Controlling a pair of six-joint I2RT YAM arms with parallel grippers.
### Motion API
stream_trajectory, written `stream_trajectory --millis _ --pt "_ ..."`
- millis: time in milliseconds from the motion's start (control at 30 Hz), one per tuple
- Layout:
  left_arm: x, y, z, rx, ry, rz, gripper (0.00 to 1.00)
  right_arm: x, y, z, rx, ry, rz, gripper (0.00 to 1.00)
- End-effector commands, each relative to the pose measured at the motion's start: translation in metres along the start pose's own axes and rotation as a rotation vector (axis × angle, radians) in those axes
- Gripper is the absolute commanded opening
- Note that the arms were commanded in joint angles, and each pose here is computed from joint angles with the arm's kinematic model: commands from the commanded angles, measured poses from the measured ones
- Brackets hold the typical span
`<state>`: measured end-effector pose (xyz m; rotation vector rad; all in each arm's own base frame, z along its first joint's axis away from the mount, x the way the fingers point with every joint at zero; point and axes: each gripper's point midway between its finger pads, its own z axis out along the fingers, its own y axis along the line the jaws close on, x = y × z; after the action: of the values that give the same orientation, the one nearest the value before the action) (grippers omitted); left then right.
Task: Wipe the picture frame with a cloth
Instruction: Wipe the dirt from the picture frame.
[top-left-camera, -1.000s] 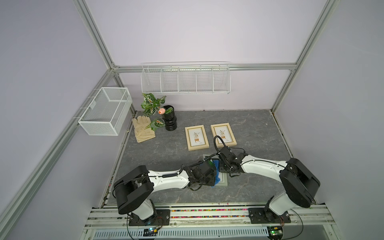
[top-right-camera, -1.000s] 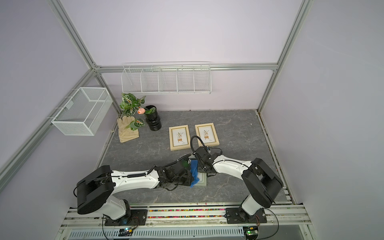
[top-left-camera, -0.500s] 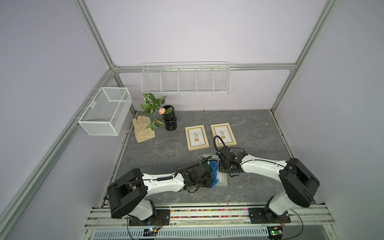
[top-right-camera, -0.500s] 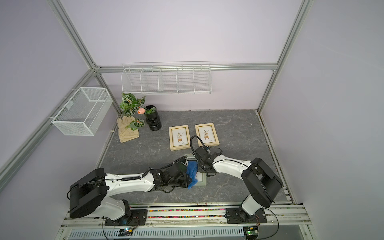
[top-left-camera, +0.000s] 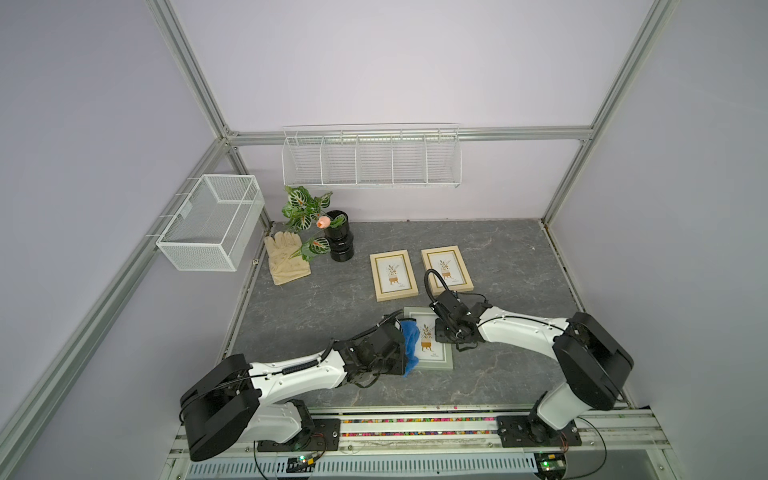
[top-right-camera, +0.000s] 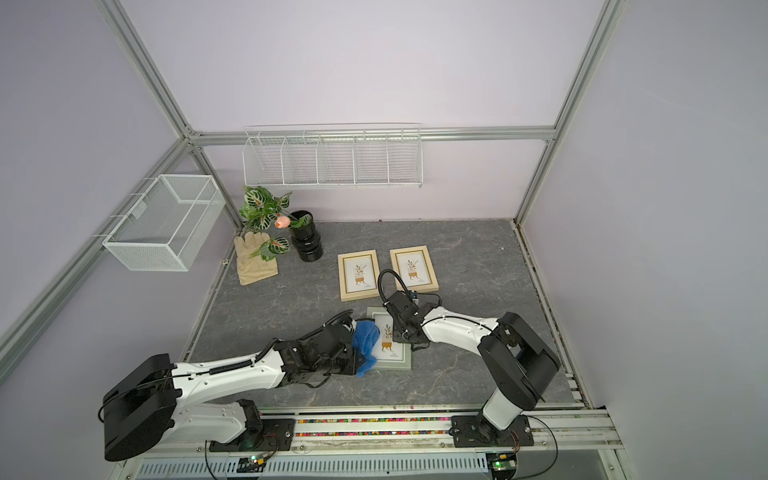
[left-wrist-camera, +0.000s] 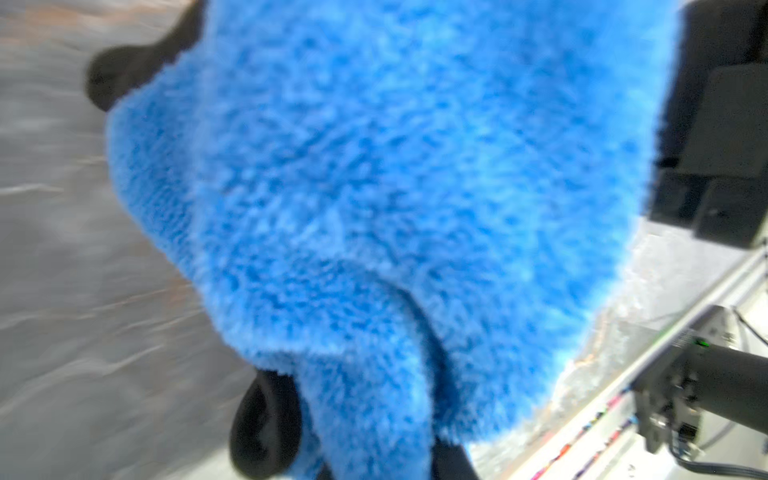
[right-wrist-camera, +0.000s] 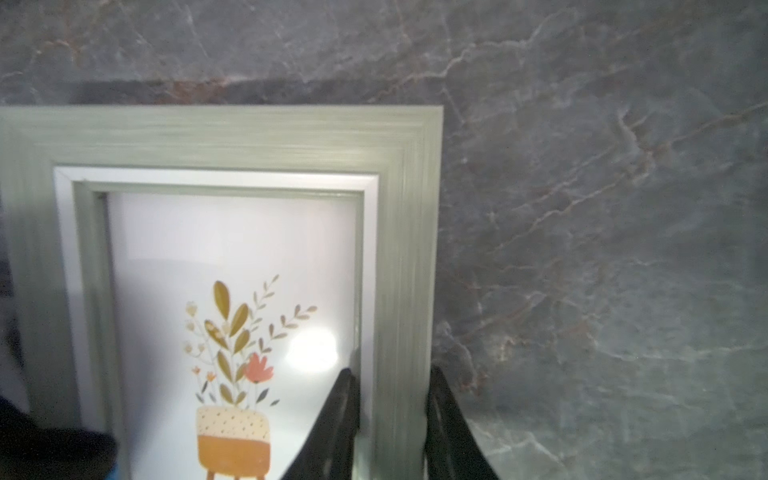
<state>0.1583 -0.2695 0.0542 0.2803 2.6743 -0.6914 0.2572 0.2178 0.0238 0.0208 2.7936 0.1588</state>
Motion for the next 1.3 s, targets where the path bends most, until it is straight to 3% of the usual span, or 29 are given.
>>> stream_trajectory --millis 0,200,333,433,567,767,900,1100,1167,1267 --pt "-0.004 0.011 -0.006 -0.053 -0.007 0.041 0.0 0.021 -0.025 0.017 0.101 0.084 -0.03 0.19" --pt "-0.041 -0.046 -0.009 0.141 -0.105 0.046 0.0 0.014 -0.007 0.014 0.037 0.062 -0.022 0.18" --pt "-0.062 -0.065 0.0 0.154 -0.132 0.047 0.0 0.019 0.004 0.017 -0.008 0.077 -0.015 0.19" --pt "-0.072 -0.055 0.019 0.074 -0.1 0.004 0.0 0.022 0.009 0.018 -0.019 0.081 -0.019 0.18" --pt "-0.091 -0.031 0.045 0.065 -0.086 -0.12 0.0 0.033 0.002 0.021 -0.014 0.092 -0.016 0.19" --pt "-0.115 -0.026 0.076 0.015 -0.066 -0.073 0.0 0.044 0.001 0.022 -0.016 0.106 -0.025 0.18" --pt "-0.091 -0.027 0.09 0.035 0.005 -0.078 0.0 0.044 -0.001 0.022 -0.006 0.106 -0.025 0.18" --pt "-0.024 -0.034 0.072 0.027 0.103 -0.082 0.0 0.039 -0.002 0.021 0.007 0.093 -0.029 0.19" --pt "-0.019 -0.028 0.066 0.029 0.095 -0.117 0.0 0.038 -0.001 0.022 0.008 0.094 -0.032 0.19" --pt "-0.035 -0.016 0.065 0.041 0.067 -0.166 0.0 0.038 -0.001 0.022 0.007 0.094 -0.031 0.19"
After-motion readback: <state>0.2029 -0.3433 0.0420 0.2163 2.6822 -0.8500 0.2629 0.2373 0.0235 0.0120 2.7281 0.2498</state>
